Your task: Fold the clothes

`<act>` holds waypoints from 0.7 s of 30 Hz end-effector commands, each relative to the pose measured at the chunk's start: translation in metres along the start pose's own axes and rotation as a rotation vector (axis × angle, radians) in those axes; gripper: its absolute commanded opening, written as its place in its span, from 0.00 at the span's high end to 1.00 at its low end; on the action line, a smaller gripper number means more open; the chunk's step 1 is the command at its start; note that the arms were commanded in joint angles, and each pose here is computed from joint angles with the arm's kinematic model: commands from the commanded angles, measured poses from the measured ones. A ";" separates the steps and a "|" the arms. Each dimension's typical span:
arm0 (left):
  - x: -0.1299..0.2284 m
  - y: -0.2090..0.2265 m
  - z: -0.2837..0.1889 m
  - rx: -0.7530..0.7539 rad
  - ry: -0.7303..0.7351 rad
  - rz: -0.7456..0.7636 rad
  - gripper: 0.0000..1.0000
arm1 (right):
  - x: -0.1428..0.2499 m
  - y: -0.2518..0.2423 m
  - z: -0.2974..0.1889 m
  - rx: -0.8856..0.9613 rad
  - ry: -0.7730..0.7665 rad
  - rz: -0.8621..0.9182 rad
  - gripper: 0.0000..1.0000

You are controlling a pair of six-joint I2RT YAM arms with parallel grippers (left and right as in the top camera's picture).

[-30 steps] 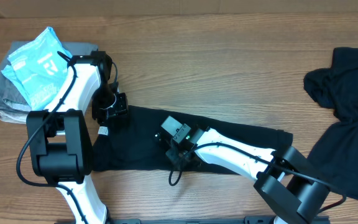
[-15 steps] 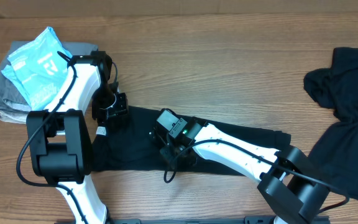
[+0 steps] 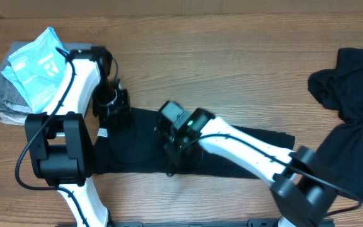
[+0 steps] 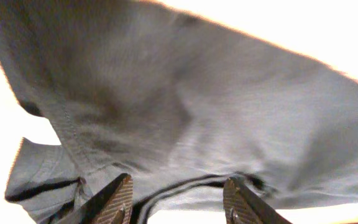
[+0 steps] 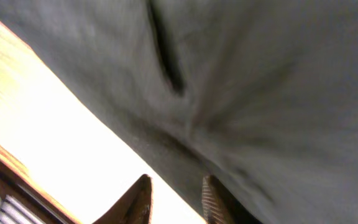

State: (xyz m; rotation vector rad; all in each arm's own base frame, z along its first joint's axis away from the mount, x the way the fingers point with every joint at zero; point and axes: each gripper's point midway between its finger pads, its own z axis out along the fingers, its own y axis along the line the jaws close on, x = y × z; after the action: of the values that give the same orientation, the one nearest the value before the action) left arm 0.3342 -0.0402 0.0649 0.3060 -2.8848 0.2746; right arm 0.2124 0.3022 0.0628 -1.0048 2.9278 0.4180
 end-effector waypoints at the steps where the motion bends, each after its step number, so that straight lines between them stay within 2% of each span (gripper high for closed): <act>1: -0.006 -0.021 -0.056 0.076 -0.122 0.050 0.49 | -0.024 -0.018 -0.060 0.017 -0.151 0.112 0.57; 5: 0.010 -0.038 -0.080 0.081 -0.170 0.103 0.48 | -0.003 -0.067 -0.088 0.091 -0.133 0.310 0.56; 8: 0.028 -0.052 -0.081 0.070 -0.147 0.148 0.46 | 0.020 -0.100 -0.102 0.118 -0.083 0.427 0.54; 11: 0.046 -0.062 -0.069 0.044 -0.083 0.180 0.45 | 0.048 -0.139 -0.113 0.158 -0.018 0.573 0.49; 15: 0.059 -0.067 -0.050 0.021 -0.025 0.195 0.47 | 0.079 -0.178 -0.121 0.186 0.034 0.735 0.47; 21: 0.057 -0.070 -0.029 0.015 -0.026 0.199 0.48 | 0.128 -0.233 -0.115 0.198 0.072 0.936 0.38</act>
State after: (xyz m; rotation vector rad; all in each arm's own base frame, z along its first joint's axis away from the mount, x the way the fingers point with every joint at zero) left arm 0.3032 -0.1099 0.1223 0.0081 -2.9448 0.3236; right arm 0.2680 0.0472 0.1116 0.3397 3.2198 0.1144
